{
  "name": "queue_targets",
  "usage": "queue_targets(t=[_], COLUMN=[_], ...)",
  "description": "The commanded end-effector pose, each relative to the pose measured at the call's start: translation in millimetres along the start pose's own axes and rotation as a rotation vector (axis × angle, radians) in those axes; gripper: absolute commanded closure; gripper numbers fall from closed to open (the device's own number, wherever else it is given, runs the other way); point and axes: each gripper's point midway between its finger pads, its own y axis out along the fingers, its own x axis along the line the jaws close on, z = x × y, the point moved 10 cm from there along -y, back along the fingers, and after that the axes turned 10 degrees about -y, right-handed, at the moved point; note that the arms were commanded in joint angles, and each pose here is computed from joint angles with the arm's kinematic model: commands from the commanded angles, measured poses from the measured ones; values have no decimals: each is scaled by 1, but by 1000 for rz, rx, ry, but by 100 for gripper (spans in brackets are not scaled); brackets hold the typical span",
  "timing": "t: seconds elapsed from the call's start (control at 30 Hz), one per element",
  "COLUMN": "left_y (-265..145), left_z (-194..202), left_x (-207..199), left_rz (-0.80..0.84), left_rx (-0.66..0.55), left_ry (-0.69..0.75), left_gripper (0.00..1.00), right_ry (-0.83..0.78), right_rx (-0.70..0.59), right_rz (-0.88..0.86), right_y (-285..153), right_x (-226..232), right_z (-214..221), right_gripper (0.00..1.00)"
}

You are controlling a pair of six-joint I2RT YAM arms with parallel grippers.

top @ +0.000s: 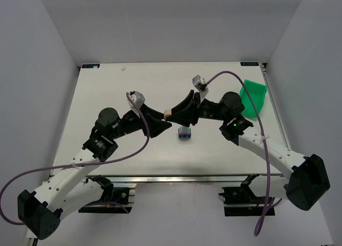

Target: Build the wood block tower

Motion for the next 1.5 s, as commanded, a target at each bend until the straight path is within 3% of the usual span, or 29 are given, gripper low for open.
queue_targets(t=[0.0, 0.3, 0.53, 0.93, 1.33, 1.4, 1.47], left_y=[-7, -4, -7, 3, -1, -2, -2], left_z=[-2, -4, -6, -7, -9, -9, -7], left_x=[-15, -15, -13, -5, -14, -16, -17], left_rz=[182, 194, 112, 63, 135, 156, 166], left_rx=[26, 62, 39, 58, 47, 49, 49], left_ry=[102, 112, 130, 111, 116, 120, 117], left_gripper=[36, 40, 31, 33, 32, 35, 47], right_ry=[-198, -191, -221, -140, -73, -73, -77], right_rx=[24, 85, 130, 192, 255, 256, 252], right_rz=[-95, -138, -91, -146, -86, -95, -107], right_y=[-4, -1, -7, -4, 1, 1, 1], right_x=[8, 2, 3, 4, -10, -11, -10], right_z=[-24, -19, -26, -28, -18, -17, -17], right_gripper=[87, 88, 88, 88, 88, 88, 88])
